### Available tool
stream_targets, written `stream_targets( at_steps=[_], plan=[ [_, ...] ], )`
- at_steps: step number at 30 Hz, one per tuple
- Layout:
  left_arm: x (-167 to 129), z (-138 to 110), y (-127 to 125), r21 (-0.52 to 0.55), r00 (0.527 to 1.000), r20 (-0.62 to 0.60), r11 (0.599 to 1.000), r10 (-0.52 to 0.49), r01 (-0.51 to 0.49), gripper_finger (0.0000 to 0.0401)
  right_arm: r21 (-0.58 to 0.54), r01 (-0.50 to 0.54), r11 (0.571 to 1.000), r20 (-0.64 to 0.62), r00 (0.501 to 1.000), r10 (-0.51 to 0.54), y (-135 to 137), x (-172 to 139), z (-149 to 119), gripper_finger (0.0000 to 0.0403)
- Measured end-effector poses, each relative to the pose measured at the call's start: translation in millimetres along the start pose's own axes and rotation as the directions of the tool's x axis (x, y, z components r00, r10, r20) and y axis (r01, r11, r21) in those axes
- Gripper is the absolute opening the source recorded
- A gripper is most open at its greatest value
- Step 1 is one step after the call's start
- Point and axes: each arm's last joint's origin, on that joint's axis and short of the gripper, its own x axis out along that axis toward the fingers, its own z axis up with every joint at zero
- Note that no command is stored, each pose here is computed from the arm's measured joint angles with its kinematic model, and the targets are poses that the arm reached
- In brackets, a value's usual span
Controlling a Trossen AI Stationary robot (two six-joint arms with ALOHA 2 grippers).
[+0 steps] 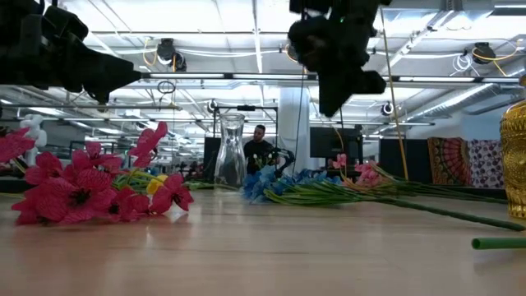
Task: Sort flowers into vase by color
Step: Put the right blue flowers into the yellow vase
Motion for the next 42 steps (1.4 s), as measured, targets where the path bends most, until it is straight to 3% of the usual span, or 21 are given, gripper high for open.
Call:
stream_targets(
  at_steps=[4,10,16,24,35,42],
  plan=[
    [0,0,0,0.0,1.0,0.0,1.0,0.0,0.0,0.0171,0.052,0.07,0.996,-0.063,0.996,-0.067,-2,18,-1,0.0115],
    [0,0,0,0.0,1.0,0.0,1.0,0.0,0.0,0.0171,0.059,0.088,0.994,-0.136,0.988,-0.079,5,37,-7,0.0189],
    [0,0,0,0.0,1.0,0.0,1.0,0.0,0.0,0.0171,0.049,0.132,0.99,-0.112,0.986,-0.125,24,50,-28,0.0227],
    [0,0,0,0.0,1.0,0.0,1.0,-0.001,0.001,0.0171,0.015,0.181,0.983,-0.126,0.976,-0.178,38,72,-49,0.0233],
    [0,0,0,0.0,1.0,0.0,1.0,0.0,0.0,0.0171,-0.005,0.161,0.987,-0.158,0.975,-0.159,43,111,-48,0.0232],
    [0,0,0,0.0,1.0,0.0,1.0,0.0,0.0,0.0171,-0.008,0.178,0.984,-0.175,0.969,-0.177,43,128,-49,0.0187]
  ],
)
